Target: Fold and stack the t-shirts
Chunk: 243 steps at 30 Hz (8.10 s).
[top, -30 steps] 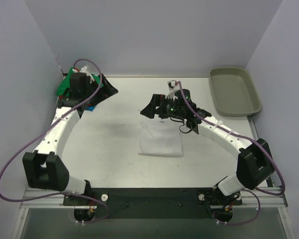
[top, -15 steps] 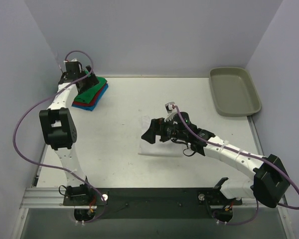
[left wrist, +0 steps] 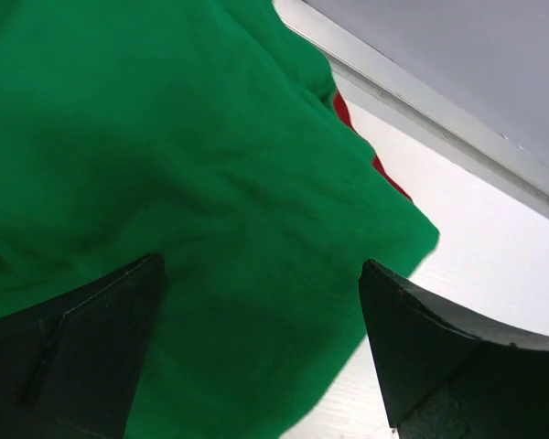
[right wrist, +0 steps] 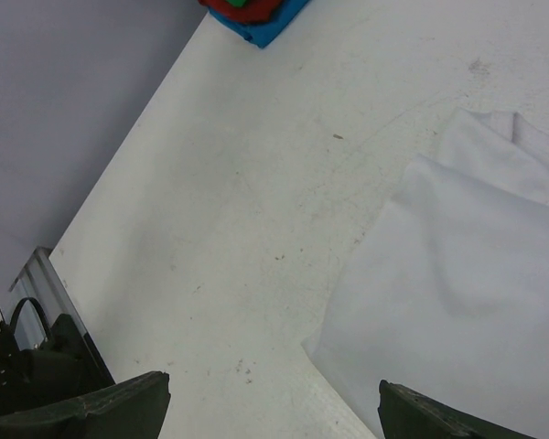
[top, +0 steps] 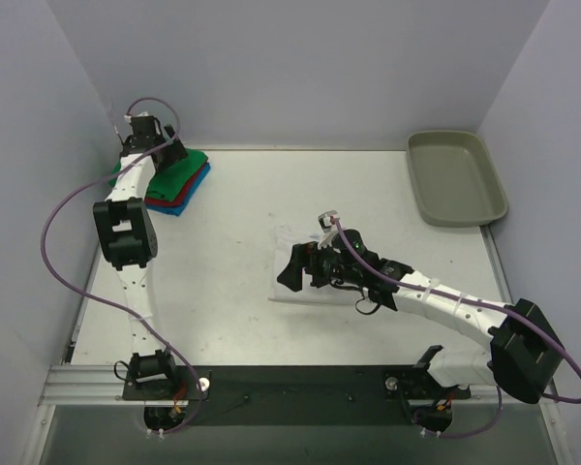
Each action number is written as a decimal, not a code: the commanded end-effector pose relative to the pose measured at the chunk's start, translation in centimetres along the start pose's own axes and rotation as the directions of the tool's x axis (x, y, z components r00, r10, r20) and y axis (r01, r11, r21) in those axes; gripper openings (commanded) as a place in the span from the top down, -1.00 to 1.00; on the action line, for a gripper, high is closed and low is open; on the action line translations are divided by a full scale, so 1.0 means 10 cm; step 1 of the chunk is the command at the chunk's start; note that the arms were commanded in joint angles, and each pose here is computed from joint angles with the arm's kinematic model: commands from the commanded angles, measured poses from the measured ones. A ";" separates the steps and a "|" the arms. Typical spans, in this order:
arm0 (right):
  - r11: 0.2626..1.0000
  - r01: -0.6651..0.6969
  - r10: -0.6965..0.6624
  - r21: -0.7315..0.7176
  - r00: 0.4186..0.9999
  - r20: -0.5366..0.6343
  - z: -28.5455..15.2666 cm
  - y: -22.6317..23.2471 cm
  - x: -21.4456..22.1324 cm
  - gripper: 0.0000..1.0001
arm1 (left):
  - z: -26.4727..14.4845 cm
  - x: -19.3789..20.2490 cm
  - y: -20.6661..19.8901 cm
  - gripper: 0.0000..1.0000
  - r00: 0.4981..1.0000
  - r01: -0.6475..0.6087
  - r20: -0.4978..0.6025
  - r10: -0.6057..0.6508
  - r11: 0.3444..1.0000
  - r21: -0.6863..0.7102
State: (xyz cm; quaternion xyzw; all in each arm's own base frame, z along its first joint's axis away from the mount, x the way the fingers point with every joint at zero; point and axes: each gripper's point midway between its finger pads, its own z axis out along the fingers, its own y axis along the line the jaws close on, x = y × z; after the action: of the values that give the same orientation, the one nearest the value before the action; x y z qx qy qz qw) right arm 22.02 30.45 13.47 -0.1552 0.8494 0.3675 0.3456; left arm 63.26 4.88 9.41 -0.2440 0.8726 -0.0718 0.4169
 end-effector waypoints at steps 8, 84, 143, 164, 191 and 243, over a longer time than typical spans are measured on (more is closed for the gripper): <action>0.999 0.022 -0.020 -0.028 0.998 0.057 -0.14 0.12 -0.13 -1.00 | 0.10 0.77 0.59 -0.95 0.971 -0.104 -0.239 0.032 0.949 -0.296; 0.901 -0.144 0.074 0.409 0.980 0.182 -0.90 -1.11 -0.19 -1.00 | -4.10 4.33 -1.13 -0.78 0.894 0.149 -0.428 0.130 0.816 0.558; 0.890 -0.269 0.257 0.369 0.963 0.083 -0.25 -1.90 -0.47 -0.98 | -3.57 5.20 -0.60 0.71 0.712 0.071 -0.655 0.252 0.903 0.424; 0.772 -0.468 0.495 0.429 0.867 0.054 -0.45 -2.15 0.56 -0.95 | -3.32 4.98 -0.32 0.66 0.724 0.044 -0.648 0.236 0.922 0.385; 0.784 -0.463 0.509 0.414 0.861 -0.002 -0.41 -1.80 1.03 -0.11 | -3.34 4.80 -0.20 0.65 0.741 0.092 -0.650 0.168 0.934 0.346; 0.979 -0.166 0.143 0.116 0.973 0.183 0.60 -0.22 -2.06 1.00 | -3.76 2.21 -0.77 1.00 0.976 -0.081 -0.139 0.165 0.878 0.472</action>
State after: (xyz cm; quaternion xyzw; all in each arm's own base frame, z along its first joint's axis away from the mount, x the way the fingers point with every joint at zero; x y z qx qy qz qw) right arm 38.56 31.48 19.62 -0.0179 0.8785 0.3160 0.3578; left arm 24.47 -16.72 17.43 -0.0928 0.8941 -0.2629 0.3504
